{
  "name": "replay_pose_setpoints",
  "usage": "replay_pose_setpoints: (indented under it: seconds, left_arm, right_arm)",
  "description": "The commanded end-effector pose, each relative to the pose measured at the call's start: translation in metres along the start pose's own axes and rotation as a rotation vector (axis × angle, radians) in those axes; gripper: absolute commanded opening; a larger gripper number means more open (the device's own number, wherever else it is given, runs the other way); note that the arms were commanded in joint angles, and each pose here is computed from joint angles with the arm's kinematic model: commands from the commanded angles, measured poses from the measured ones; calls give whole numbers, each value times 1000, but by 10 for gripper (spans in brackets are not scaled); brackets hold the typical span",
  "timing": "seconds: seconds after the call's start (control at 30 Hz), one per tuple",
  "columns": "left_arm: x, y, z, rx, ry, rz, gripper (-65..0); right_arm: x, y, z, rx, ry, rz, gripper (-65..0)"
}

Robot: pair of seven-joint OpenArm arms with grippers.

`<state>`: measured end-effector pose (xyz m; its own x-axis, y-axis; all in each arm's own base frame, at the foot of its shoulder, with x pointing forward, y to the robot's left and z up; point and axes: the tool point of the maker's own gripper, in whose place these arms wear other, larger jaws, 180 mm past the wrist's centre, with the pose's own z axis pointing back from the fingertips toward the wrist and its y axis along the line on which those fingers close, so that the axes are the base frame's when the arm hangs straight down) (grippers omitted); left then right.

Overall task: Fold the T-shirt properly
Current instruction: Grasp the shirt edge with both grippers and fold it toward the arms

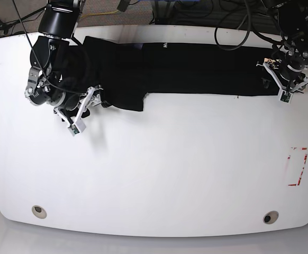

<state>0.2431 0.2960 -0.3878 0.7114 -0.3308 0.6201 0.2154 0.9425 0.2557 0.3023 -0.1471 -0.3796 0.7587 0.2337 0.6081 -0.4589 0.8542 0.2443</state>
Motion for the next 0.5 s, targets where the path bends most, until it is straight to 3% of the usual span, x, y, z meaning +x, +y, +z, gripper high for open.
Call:
replay_pose_setpoints:
  seconds: [0.0, 0.07, 0.13, 0.37, 0.47]
  left_arm:
    - [8, 8, 4, 18, -28, -11, -253]
    - [8, 7, 4, 16, -29, -10, -253]
    - [8, 7, 4, 16, -28, -10, -253]
    - [3, 5, 1, 6, -15, -6, -253]
    - [-2, 3, -2, -4, -1, 3, -253]
  right_arm:
    - [10, 6, -6, 32, -30, 8, -141]
    - [6, 11, -15, 58, -25, -4, -151]
    - [6, 13, -18, 68, -36, -10, -203]
    - [0, 10, -28, 90, -51, -69, -572]
    - [10, 13, -16, 67, -81, -19, -644]
